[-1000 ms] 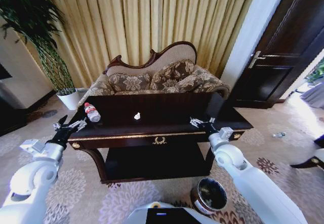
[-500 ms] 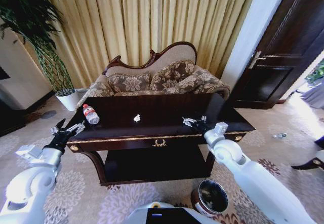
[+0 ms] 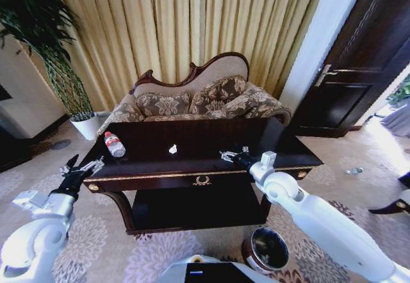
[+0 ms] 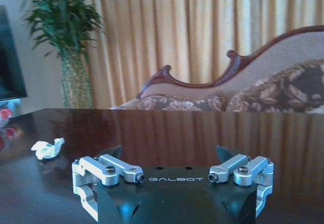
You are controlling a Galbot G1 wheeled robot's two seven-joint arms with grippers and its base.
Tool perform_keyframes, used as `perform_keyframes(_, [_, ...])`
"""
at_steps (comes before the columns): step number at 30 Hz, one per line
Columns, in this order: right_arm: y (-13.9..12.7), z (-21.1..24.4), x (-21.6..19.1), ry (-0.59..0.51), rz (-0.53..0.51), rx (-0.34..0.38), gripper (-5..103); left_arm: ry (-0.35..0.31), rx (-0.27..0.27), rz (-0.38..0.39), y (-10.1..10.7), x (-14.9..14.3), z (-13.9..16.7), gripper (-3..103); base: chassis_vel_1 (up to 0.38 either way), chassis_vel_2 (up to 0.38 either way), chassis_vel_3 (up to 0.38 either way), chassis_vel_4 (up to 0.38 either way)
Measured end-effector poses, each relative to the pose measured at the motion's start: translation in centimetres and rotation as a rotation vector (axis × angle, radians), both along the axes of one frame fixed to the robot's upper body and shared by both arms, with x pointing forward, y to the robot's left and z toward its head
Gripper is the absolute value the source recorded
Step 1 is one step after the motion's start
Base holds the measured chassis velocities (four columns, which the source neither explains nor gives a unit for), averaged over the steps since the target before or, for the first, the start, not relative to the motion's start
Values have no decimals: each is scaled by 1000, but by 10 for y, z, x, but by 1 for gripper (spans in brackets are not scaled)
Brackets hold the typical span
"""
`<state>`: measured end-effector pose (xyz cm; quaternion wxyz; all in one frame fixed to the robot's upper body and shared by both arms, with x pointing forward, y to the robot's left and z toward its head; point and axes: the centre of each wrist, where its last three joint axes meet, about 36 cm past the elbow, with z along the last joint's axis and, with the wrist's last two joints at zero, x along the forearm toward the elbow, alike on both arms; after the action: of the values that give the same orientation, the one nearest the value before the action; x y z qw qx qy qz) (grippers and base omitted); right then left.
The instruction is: Move to the front of the table and place the trash on the table into the trash bin.
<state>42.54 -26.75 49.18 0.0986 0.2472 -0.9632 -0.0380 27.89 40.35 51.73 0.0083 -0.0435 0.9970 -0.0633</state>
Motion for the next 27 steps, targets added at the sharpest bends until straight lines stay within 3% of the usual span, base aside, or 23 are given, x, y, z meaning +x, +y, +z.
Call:
perform_keyframes(10, [-3,14,38,-60,60,19,100,-8,-4,6,-1,-1,-1,100,0,0,0,0])
perform_keyframes(17, [5,21,70,-68,202,31,100,-24,3,10,3,-6,1,100,0,0,0,0])
perform_keyframes(18, [10,22,76,-60,269,27,100,-28,5,10,6,-7,0,100,0,0,0,0])
perform_keyframes(22, [20,27,86,-61,362,9,100,-31,-2,16,7,-7,-2,100,0,0,0,0])
perform_keyframes(27, [37,30,95,-56,402,-4,100,-33,-12,20,7,-9,-4,100,0,0,0,0])
